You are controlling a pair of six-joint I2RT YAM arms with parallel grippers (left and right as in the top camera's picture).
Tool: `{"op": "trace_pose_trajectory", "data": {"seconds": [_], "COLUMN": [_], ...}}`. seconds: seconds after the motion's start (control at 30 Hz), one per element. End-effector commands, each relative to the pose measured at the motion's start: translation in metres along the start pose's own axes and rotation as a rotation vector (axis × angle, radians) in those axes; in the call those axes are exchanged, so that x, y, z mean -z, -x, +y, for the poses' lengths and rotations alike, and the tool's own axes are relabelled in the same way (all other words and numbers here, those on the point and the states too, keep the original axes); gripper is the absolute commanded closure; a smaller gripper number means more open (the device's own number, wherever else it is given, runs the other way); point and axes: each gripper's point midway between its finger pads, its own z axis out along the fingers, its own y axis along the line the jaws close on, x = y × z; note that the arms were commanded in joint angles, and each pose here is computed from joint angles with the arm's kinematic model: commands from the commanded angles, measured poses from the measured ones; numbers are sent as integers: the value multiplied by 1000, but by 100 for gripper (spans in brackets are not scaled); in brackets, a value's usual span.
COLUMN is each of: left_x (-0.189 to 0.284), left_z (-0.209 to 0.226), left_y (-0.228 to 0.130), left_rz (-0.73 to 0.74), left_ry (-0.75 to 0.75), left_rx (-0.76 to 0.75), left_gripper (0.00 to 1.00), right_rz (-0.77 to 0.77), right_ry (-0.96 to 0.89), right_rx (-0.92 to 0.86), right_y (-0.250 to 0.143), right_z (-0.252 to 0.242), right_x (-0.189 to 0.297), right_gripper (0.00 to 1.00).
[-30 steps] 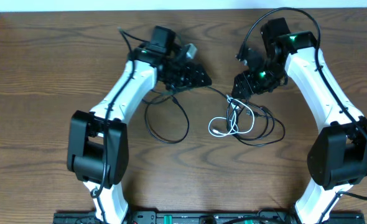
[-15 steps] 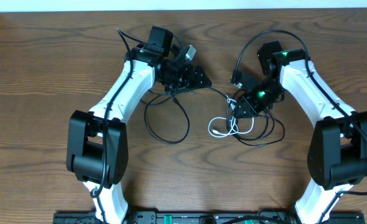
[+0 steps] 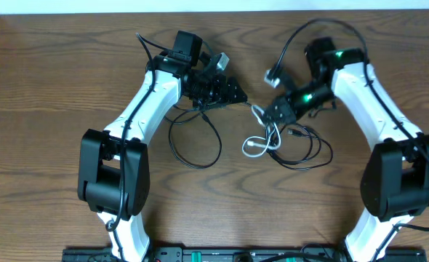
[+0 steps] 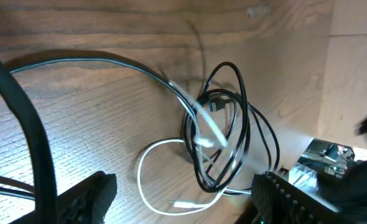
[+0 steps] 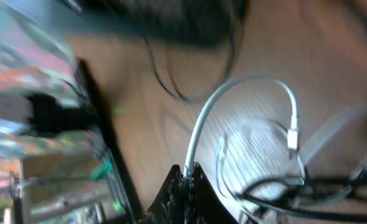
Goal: Untangle cables
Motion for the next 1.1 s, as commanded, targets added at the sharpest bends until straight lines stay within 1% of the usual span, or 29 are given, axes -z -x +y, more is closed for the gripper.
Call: {"op": "trace_pose_trajectory", "data": {"seconds": [0.0, 0.1, 0.17, 0.27, 0.33, 0.4, 0.47, 0.6, 0.7, 0.77, 0.83, 0.97, 1.03, 1.07], "left_x": [-3, -3, -3, -3, -3, -3, -5, -12, -18, -23, -25, -28, -30, -33], "left_z": [-1, -1, -1, -1, -1, -1, -3, -10, -15, -17, -19, -22, -25, -30], "left_y": [-3, -3, -3, -2, -1, -1, -2, -7, -12, -15, -17, -19, -19, -18], "left_rz": [19, 18, 18, 15, 10, 8, 12, 30, 42, 52, 57, 64, 62, 55], "left_ry": [-18, -18, -18, -18, -20, -20, -21, -15, -15, 3, 2, -1, -4, -11], "left_rx": [-14, -14, -14, -18, -23, -25, -28, -68, -102, -121, -135, -167, -178, -224], "left_gripper": [25, 25, 25, 25, 25, 25, 25, 25, 25, 24, 24, 23, 21, 20], "right_rz": [-226, -363, -405, -381, -370, -391, -454, -557, -611, -655, -689, -740, -740, -729], "right_ry": [183, 297, 316, 178, 42, -25, -87, -123, -218, -315, -362, -398, -400, -399], "right_rx": [68, 72, 25, -92, -153, -148, -134, -54, -59, -56, -53, -21, -24, -28], "right_y": [43, 62, 68, 74, 82, 93, 111, 134, 141, 141, 141, 137, 133, 129], "right_z": [36, 50, 49, 29, 19, 24, 38, 75, 82, 92, 97, 115, 120, 122], "right_x": [45, 80, 99, 110, 120, 133, 160, 201, 221, 241, 255, 278, 280, 278], "right_gripper": [99, 99, 99, 99, 99, 99, 99, 99, 99, 99, 99, 99, 99, 99]}}
